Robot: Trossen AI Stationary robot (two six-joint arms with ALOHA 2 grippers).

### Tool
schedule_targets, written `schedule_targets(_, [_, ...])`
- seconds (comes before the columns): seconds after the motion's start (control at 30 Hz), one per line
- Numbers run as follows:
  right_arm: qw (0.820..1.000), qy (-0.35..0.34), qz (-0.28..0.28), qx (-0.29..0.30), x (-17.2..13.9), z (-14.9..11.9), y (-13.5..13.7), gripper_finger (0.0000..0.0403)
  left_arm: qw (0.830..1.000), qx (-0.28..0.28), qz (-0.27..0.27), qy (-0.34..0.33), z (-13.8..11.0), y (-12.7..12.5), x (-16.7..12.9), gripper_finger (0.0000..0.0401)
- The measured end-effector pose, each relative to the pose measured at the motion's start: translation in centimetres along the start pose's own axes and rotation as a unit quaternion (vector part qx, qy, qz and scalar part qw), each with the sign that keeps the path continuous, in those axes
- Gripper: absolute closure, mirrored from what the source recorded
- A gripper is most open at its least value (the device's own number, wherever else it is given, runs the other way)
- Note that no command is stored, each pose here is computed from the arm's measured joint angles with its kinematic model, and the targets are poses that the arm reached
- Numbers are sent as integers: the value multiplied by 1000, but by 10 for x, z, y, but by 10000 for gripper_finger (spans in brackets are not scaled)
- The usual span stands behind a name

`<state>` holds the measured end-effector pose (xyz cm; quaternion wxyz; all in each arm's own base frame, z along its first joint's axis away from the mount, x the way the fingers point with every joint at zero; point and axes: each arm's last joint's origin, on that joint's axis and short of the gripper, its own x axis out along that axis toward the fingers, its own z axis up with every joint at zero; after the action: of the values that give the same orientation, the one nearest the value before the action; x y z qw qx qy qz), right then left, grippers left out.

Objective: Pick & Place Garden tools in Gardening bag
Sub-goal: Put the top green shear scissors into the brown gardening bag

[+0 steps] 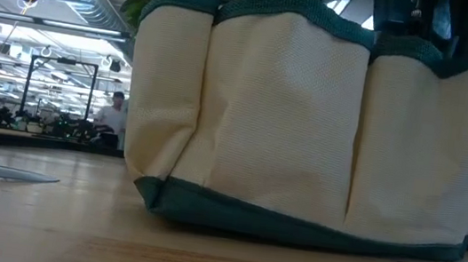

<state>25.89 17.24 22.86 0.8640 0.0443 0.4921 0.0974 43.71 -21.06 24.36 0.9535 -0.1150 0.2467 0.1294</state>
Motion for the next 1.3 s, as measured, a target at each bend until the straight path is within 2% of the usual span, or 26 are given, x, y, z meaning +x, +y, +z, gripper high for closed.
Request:
schedule_targets(0.23, [1000, -4, -11, 0, 0, 0, -1, 375, 997, 18, -56, 41, -3, -2, 1, 339])
schedule_targets(0.43, [1000, -4, -11, 0, 0, 0, -1, 375, 998, 20, -61, 28, 1, -1, 3, 339])
schedule_targets(0.67, [1000, -5, -13, 0, 0, 0, -1, 375, 999, 24, -38, 21, 4, 8, 13, 339])
schedule_targets(0.97, [1000, -4, -13, -2, 0, 0, -1, 375, 999, 14, -30, 30, -7, 8, 23, 339])
schedule_targets(1.3, [1000, 9, -21, -3, 0, -3, -3, 375, 999, -25, 41, 1, -15, 1, 12, 339])
